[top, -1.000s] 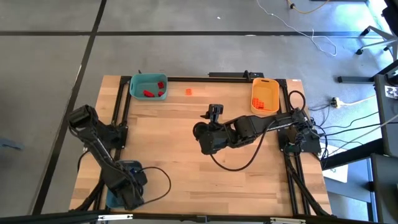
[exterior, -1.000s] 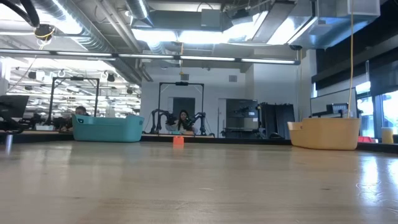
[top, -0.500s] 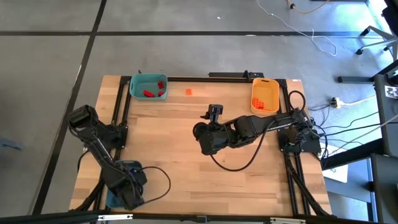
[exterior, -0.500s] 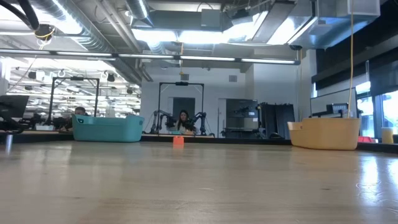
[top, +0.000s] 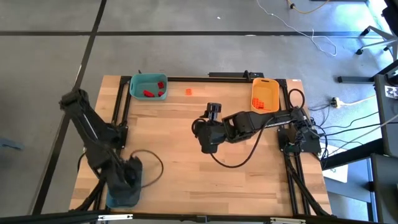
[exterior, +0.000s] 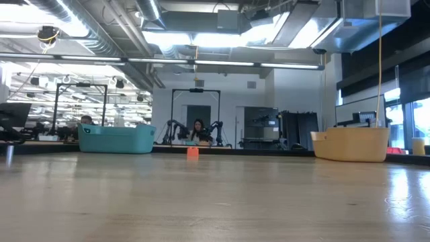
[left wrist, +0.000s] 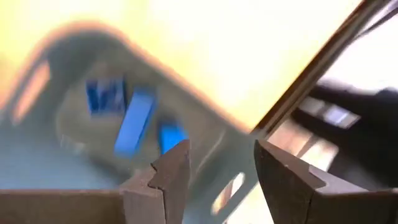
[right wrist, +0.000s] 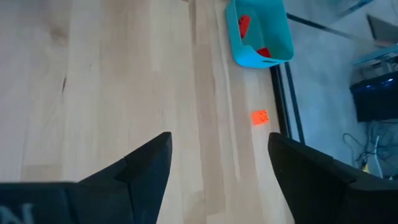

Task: Sort & place blocks by color
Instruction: Put the orange game piece into the yellow bin

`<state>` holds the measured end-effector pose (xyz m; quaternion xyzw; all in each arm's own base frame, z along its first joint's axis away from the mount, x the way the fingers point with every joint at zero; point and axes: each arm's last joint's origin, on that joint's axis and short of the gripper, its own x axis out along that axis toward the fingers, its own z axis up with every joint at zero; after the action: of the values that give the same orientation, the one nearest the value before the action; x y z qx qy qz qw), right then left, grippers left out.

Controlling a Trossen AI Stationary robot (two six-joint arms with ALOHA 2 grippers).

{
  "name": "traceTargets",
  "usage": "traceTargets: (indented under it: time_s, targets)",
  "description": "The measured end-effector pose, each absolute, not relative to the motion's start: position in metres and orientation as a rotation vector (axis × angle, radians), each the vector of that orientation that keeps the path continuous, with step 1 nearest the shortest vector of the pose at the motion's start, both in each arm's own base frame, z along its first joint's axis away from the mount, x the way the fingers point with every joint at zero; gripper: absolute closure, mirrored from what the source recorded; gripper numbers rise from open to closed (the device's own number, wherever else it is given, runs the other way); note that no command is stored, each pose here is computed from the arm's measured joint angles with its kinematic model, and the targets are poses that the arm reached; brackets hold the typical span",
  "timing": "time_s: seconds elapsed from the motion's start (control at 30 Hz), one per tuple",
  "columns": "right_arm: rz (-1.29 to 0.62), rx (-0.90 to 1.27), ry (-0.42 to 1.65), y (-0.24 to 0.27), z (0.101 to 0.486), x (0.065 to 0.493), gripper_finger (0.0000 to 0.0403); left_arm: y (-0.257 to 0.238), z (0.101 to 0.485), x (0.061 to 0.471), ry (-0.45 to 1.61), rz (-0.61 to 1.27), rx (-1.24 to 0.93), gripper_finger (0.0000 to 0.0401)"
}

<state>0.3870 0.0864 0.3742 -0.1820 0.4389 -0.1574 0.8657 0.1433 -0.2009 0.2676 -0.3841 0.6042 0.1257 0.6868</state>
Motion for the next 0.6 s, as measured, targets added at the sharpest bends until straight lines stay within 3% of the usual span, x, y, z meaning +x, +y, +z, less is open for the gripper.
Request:
traceTargets:
  time_s: [0.13,0.3,0.6]
  targets:
    - [-0.386,-0.292,0.912,0.069,0.374,0.391,0.0135,-0.177,0.294,0.139,1.039,0.287,-0.896,0.0233]
    - [-0.368,-0.029,0.918,0.035,0.373,0.399,0.0135,-0.142,0.319,0.131,0.693,0.369,-0.894,0.0232]
    - [-0.436,0.190,0.793,-0.036,0.378,0.412,0.0135,-0.081,0.346,0.125,0.469,0.439,-0.716,0.0232]
